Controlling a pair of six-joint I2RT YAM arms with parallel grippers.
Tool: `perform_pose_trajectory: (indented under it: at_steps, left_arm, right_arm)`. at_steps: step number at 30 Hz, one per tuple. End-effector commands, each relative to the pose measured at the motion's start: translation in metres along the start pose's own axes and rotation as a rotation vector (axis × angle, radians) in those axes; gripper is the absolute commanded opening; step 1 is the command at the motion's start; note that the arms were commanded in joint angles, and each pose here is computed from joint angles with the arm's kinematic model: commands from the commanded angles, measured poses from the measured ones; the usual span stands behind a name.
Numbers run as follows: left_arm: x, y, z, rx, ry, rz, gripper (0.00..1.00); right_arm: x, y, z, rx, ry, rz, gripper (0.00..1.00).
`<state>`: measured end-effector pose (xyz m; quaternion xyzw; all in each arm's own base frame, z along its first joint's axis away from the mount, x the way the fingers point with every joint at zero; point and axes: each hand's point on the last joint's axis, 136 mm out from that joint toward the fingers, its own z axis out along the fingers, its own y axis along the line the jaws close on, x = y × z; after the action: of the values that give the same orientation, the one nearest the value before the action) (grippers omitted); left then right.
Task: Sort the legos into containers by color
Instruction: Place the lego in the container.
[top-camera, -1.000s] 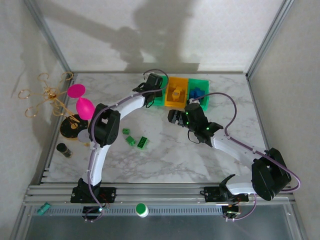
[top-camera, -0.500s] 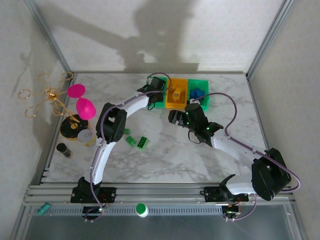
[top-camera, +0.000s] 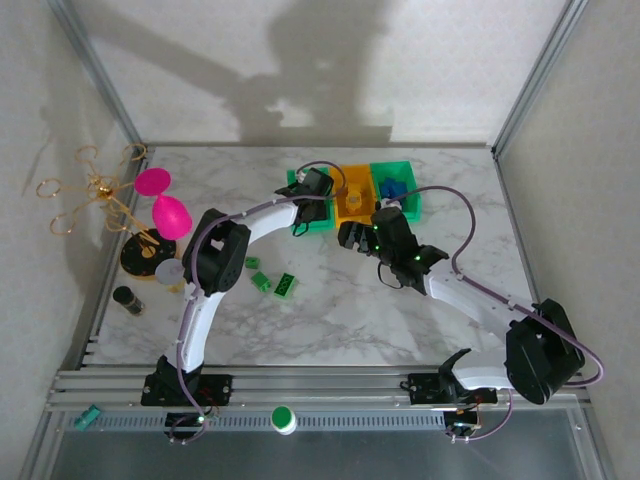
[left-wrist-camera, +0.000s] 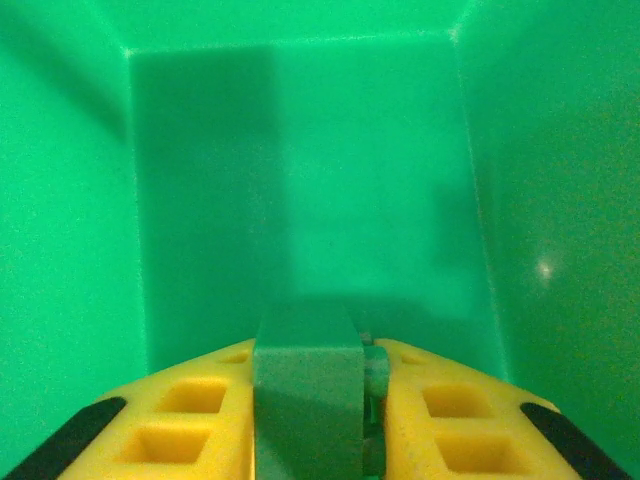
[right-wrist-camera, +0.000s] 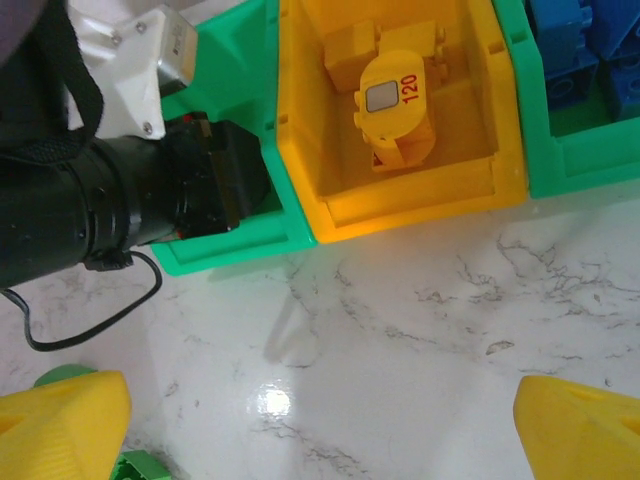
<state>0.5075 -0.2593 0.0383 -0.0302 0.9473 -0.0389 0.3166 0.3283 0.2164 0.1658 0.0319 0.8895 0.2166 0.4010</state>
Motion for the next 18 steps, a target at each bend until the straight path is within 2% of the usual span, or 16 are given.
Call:
perform_pose_trajectory:
  at_steps: [1, 7, 18]
  left_arm:
    - [0.001, 0.004, -0.008, -0.019, 0.006, -0.007, 0.32]
    - [-0.01, 0.0, -0.008, -0.018, -0.014, -0.013, 0.39]
    - [-0.045, -0.004, -0.027, -0.014, -0.086, -0.052, 0.39]
  right_arm:
    - [-0.002, -0.009, -0.008, 0.026, -0.017, 0.0, 0.99]
    - [-0.003, -0.009, -0.01, 0.029, -0.02, 0.0, 0.99]
    - [-0.009, -0.006, -0.012, 0.026, -0.028, -0.004, 0.99]
